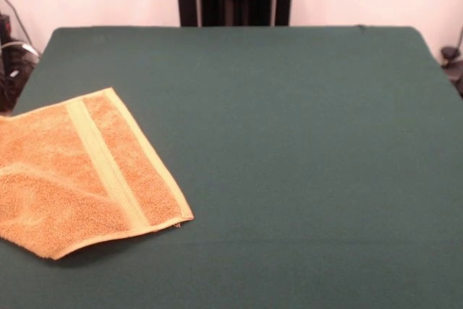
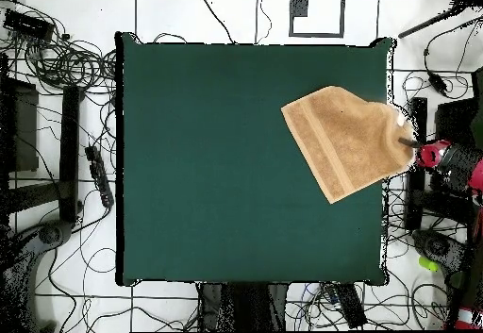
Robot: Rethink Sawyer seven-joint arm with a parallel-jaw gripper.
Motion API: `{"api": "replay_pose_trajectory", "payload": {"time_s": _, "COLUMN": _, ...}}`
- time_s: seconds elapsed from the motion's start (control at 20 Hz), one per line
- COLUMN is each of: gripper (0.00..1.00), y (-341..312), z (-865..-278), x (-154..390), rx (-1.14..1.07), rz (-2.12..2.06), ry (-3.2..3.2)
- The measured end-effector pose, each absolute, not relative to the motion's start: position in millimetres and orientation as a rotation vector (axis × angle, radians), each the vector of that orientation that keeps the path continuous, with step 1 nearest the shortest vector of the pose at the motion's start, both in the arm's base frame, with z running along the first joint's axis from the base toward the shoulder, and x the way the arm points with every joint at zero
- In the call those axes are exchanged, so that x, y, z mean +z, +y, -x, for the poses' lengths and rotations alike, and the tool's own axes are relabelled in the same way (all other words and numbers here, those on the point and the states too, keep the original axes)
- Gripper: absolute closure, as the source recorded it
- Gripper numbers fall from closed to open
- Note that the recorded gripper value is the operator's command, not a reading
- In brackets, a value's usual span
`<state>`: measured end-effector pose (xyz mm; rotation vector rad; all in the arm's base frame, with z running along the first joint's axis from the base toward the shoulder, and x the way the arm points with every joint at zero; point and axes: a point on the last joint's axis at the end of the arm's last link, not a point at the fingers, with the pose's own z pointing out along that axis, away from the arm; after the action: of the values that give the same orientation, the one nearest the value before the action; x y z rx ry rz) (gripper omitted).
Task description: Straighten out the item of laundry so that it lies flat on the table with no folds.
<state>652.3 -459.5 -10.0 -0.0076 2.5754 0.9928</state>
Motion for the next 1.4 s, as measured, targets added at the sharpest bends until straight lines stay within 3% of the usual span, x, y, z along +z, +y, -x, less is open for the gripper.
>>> {"api": "replay_pose_trajectory", "payload": {"time_s": 0.9, "gripper": 1.00, "y": -429, "z": -657, "x": -28, "rx": 1.079, "rz": 0.005, "ry": 2.611}}
{"api": "replay_pose_trajectory", "payload": {"time_s": 0.95, "gripper": 0.00, "y": -425, "z": -657, "x": -30, "rx": 1.088, "rz": 0.005, "ry": 2.618}}
{"api": "replay_pose_trajectory", "payload": {"time_s": 1.4, "gripper": 0.00, "y": -417, "z": -658, "x": -36, "rx": 1.111, "rz": 0.005, "ry": 2.636}}
